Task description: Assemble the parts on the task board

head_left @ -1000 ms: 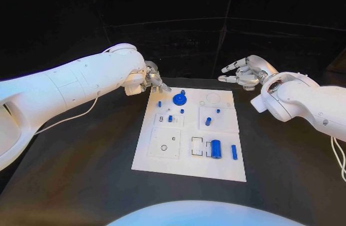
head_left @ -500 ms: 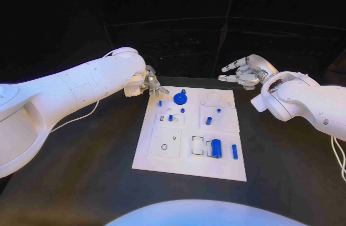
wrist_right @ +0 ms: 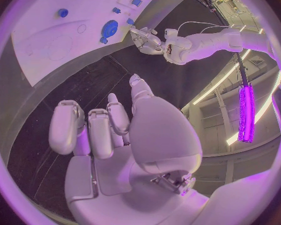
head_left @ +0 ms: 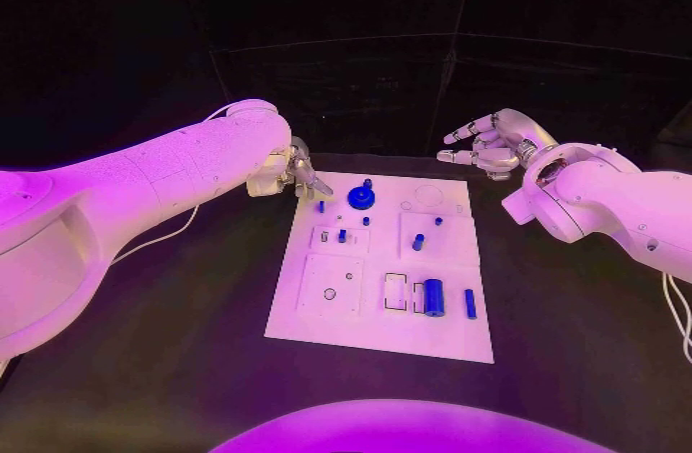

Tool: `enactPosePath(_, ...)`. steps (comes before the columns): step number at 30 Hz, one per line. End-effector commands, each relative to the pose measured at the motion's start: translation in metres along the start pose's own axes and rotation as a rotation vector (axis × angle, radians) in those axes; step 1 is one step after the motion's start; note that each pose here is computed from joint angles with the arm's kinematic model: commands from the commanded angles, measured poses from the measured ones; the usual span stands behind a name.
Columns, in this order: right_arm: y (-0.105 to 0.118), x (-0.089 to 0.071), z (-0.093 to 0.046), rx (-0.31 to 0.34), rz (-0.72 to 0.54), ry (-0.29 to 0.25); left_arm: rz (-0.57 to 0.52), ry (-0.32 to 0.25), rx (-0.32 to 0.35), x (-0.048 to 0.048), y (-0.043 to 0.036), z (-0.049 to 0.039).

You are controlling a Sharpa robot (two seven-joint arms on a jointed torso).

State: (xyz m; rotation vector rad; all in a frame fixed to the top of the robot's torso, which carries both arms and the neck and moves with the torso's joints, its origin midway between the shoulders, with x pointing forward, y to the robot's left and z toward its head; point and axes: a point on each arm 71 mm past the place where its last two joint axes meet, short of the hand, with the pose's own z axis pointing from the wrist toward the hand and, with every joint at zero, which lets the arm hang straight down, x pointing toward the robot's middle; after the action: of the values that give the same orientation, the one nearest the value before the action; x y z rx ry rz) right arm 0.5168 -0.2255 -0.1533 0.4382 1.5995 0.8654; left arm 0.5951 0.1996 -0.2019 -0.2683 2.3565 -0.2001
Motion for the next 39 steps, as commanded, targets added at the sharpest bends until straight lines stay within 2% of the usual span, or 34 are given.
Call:
enactPosePath(1, 0.0018, 0.0002, 0.0005, -0.009, 0.002, 0.005, 0.038, 0.026, 0.009, 0.0020, -0.0016, 0.0004)
enactPosePath(22, 0.0027, 0.0011, 0.0010, -0.010, 0.003, 0.007, 0.054, 0.058, 0.031, 0.0094, -0.0084, 0.0022)
enactPosePath(39, 0.0030, 0.0014, 0.0011, -0.011, 0.003, 0.007, 0.050, 0.050, 0.032, 0.0099, -0.0105, 0.0032)
